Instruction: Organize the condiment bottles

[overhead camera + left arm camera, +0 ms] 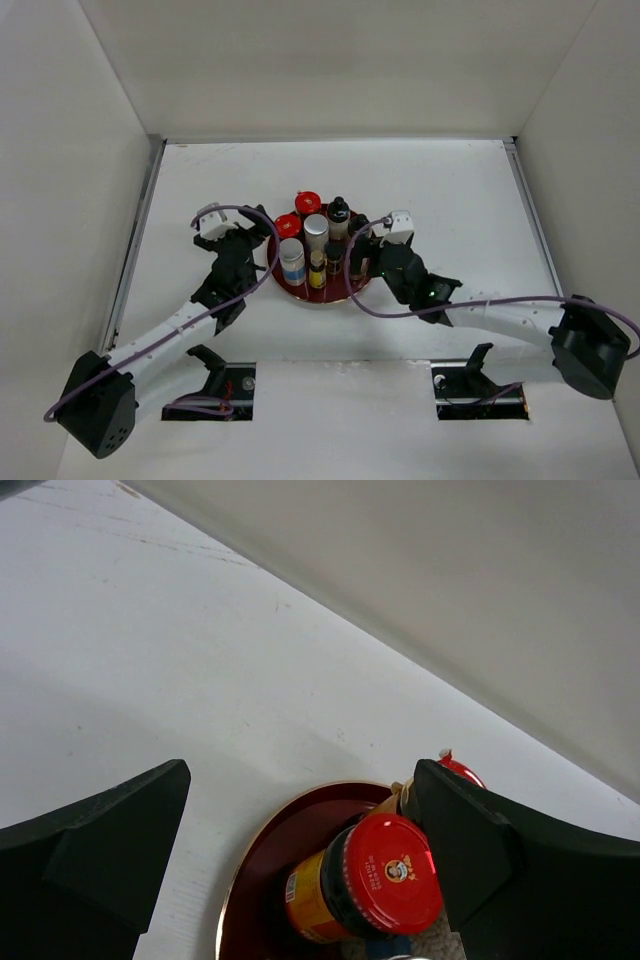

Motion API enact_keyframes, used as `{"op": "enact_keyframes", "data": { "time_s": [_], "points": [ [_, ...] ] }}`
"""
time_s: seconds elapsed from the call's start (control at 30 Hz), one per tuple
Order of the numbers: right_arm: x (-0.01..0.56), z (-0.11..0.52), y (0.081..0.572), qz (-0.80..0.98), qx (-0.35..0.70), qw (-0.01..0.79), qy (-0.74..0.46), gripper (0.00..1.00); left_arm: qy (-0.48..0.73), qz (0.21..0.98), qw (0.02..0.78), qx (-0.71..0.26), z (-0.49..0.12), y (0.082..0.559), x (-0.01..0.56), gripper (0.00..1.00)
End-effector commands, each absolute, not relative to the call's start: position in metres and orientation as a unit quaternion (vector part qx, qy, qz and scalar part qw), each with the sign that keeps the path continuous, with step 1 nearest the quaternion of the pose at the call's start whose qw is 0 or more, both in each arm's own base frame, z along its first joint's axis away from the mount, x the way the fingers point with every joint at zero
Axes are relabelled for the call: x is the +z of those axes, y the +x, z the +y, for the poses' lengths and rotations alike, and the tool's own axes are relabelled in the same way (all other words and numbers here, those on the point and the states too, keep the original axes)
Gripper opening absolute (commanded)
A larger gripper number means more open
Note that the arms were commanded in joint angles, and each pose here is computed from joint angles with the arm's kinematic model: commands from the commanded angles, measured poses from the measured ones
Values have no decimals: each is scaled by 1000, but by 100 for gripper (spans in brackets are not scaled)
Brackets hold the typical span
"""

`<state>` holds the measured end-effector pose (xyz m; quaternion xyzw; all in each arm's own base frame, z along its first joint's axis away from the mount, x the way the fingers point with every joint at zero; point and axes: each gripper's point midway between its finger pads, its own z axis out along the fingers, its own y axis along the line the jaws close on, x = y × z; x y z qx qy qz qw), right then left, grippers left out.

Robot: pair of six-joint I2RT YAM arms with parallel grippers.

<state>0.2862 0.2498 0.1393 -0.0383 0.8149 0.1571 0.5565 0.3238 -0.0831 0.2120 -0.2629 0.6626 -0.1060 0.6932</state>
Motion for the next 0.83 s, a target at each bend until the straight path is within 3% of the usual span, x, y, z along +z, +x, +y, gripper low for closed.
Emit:
{"op": "enact_keyframes", "data": {
  "time_s": [0.0, 0.23, 0.5, 0.8],
  "points": [
    [191, 245, 289, 769, 202, 607, -2, 93, -284, 659, 687, -116, -83, 329, 227, 100],
    [237, 188, 296, 707, 239, 658, 101, 100, -277, 671, 678, -110, -91, 331, 241, 100],
    [189, 125, 309, 711, 191, 644, 209, 100, -273, 693, 661, -86, -97, 344, 238, 100],
    [174, 138, 314, 724, 198, 630, 199, 100, -265, 704, 655, -75, -103, 349, 236, 100]
  ]
}}
